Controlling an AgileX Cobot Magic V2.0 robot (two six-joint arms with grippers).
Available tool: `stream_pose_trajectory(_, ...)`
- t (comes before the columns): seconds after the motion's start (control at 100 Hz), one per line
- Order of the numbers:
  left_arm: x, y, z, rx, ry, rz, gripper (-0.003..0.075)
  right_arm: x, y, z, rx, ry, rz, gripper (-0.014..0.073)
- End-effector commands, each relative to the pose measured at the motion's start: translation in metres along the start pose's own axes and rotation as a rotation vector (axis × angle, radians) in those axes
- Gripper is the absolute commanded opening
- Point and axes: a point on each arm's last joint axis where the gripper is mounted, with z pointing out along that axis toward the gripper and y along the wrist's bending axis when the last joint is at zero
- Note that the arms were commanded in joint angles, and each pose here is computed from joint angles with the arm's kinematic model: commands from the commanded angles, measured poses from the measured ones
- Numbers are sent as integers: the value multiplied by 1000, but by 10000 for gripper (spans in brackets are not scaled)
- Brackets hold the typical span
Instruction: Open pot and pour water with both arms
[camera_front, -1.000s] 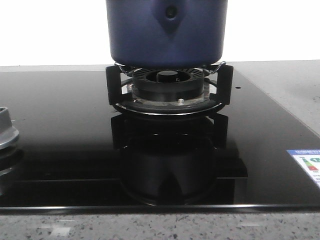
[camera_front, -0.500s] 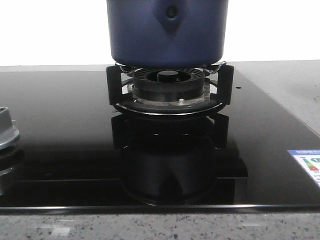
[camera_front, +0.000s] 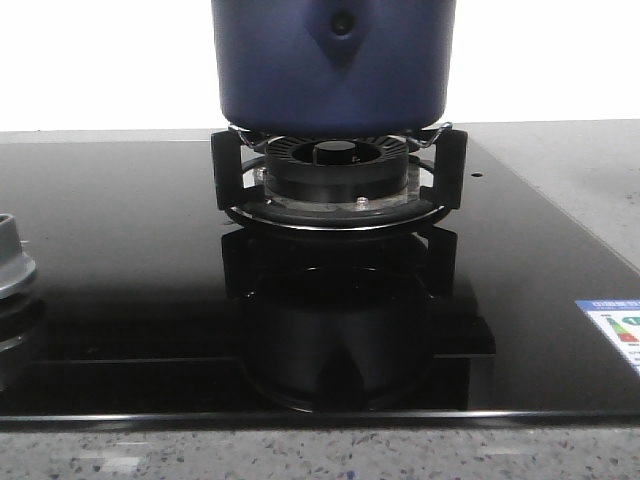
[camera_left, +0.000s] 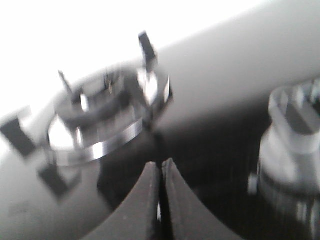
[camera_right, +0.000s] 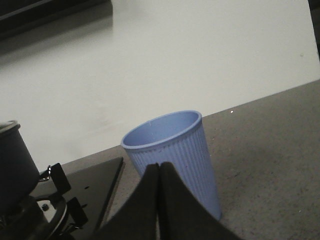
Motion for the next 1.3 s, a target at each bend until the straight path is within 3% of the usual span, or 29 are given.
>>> stream_pose_trajectory(0.0,-8,-3,-1,-2,-213,-65,-20,-6,0,-2,4,-60,73,-64)
stream_pose_trajectory(0.1,-24,2,-7,-19,-400,-232,-20,-15,6,-1,-10,-5,78,-64)
stream_pose_trajectory(0.22,-33,11,-12,-60,-534,-440,-20,-29,15,4,-20,85,77,-64)
stream_pose_trajectory(0.3,-31,15,-12,-64,-536,-592,-20,-37,21,10,-20,161,72,-64)
stream_pose_trajectory(0.51,-34,18,-13,-66,-531,-674,-20,-69,38,31,-21,330,18,-64)
stream_pose_trajectory(0.61,-38,16,-12,-29,-458,-675,-20,-79,44,38,-16,442,-32,-64)
stream_pose_trajectory(0.89,-85,16,2,139,-53,-643,-19,-95,59,53,-6,871,-71,-70)
stream_pose_trajectory(0.98,-103,12,18,236,92,-605,-4,-98,66,54,-48,971,-72,-71)
stream_pose_trajectory(1.08,-128,-2,36,437,181,-530,-2,-100,76,54,-134,1065,-90,-71)
stream_pose_trajectory(1.29,-191,-48,55,918,121,-373,-2,-116,100,51,-389,1031,-103,-71)
